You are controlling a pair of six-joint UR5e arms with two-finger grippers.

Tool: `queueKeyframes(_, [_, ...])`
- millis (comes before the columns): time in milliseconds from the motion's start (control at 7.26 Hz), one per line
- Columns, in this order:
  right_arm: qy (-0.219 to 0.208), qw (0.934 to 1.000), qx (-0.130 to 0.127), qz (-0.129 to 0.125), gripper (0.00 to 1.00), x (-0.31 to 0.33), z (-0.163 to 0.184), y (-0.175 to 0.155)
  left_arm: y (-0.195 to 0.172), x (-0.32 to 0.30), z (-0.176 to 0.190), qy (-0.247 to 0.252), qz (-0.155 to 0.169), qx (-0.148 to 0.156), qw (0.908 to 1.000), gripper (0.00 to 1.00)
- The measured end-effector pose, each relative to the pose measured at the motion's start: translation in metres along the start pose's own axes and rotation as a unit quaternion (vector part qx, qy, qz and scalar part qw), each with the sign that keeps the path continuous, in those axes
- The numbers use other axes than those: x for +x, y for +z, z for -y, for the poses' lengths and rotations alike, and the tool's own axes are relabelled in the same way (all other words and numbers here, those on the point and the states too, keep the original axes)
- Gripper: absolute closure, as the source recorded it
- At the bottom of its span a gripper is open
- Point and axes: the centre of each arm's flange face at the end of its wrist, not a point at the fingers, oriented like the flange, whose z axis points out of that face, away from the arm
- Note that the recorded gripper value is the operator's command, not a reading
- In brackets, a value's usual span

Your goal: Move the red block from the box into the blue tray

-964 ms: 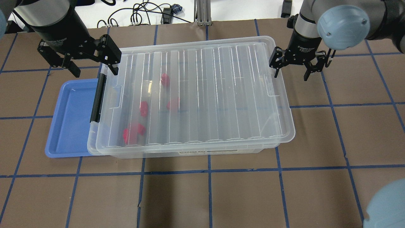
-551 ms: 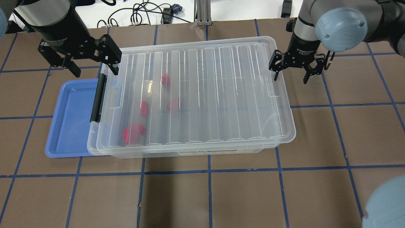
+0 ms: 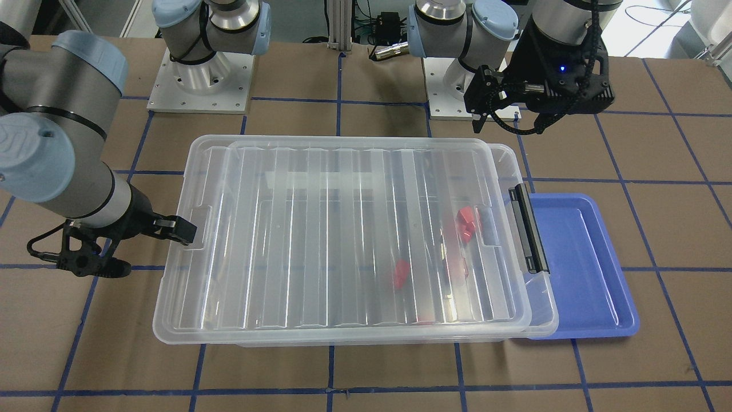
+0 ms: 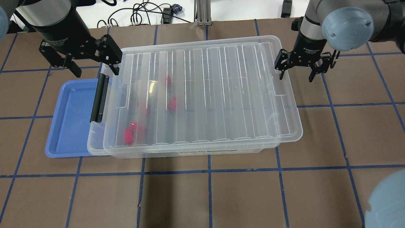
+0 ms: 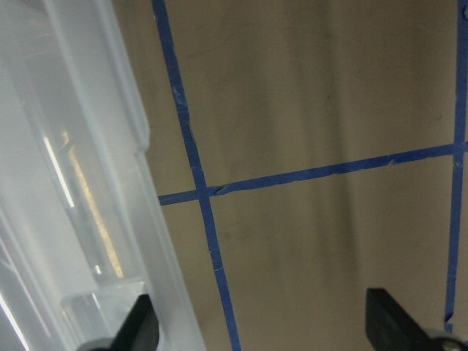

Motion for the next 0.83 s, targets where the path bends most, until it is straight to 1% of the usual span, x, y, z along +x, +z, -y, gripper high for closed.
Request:
queueKeyframes(275, [0.014, 0.9999, 0.0, 0.005, 0.0, 0.038, 0.009, -0.003, 0.0, 0.0, 0.0, 0.0, 0.0, 0.0, 1.0, 0.0])
queueKeyframes(413, [0.017, 0.9998, 0.001, 0.005, 0.0, 0.048, 0.011, -0.004, 0.0, 0.0, 0.0, 0.0, 0.0, 0.0, 1.0, 0.0])
queueKeyframes(688, [-0.003, 0.9999, 0.003, -0.01, 0.0, 0.062, 0.013, -0.006, 0.0, 0.0, 0.0, 0.0, 0.0, -0.001, 1.0, 0.0])
queueKeyframes(826, [-0.01, 0.9999, 0.003, -0.012, 0.0, 0.074, 0.015, -0.006, 0.0, 0.0, -0.001, 0.0, 0.0, -0.001, 1.0, 0.0])
